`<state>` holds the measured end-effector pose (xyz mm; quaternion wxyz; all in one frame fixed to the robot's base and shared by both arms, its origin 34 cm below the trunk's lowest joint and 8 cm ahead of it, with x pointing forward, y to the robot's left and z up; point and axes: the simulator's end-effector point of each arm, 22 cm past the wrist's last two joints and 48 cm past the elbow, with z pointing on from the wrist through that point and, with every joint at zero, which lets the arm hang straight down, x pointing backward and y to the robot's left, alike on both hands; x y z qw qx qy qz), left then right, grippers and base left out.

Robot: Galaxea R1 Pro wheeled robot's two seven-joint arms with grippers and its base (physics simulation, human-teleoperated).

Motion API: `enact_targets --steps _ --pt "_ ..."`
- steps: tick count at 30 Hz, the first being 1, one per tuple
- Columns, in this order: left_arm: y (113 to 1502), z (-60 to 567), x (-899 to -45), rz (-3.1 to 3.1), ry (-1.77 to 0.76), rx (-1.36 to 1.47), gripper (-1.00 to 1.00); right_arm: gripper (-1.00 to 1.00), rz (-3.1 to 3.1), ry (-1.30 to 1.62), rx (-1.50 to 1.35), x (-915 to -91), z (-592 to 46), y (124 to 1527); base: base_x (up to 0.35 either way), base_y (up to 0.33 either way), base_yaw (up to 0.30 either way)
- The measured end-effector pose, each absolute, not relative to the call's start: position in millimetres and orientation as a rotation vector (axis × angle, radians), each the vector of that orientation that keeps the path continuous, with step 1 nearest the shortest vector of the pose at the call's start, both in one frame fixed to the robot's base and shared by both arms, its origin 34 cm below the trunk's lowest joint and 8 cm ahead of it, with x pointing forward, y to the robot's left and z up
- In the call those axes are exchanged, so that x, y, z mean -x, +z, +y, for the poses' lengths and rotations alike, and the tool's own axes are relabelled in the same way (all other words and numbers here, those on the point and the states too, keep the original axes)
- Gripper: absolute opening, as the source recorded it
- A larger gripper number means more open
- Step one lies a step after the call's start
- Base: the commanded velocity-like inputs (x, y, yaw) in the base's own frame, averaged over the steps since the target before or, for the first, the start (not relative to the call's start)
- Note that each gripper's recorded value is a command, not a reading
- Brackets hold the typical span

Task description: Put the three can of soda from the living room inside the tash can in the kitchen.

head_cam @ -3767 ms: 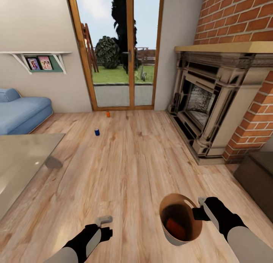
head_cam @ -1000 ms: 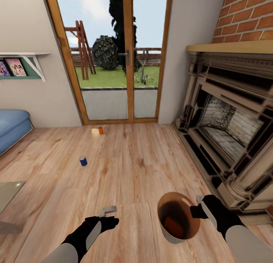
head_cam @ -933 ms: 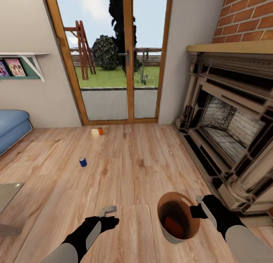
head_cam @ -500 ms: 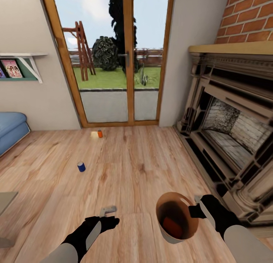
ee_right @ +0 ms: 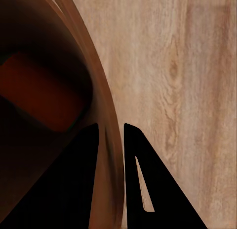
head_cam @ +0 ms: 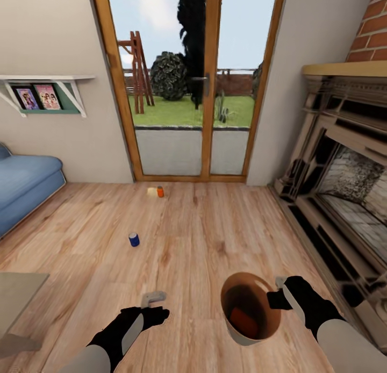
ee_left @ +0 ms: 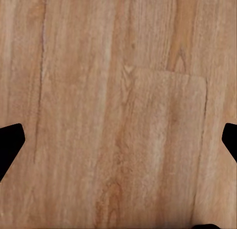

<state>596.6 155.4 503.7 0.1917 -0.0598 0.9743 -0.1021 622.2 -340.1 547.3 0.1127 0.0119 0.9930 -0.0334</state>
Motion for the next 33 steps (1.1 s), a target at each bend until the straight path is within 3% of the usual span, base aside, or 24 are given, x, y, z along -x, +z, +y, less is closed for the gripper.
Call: enact_targets --steps 8,33 --pt "503.1 156.4 -596.0 2.736 -0.278 0.165 1.00 -1.00 2.914 -0.097 -0.036 -622.2 -340.1 547.3 0.311 0.093 0.145" --pt "502.8 157.4 -596.1 2.735 -0.271 0.163 1.00 -1.00 2.913 -0.106 -0.032 -622.3 -342.1 547.6 0.345 0.017 0.016"
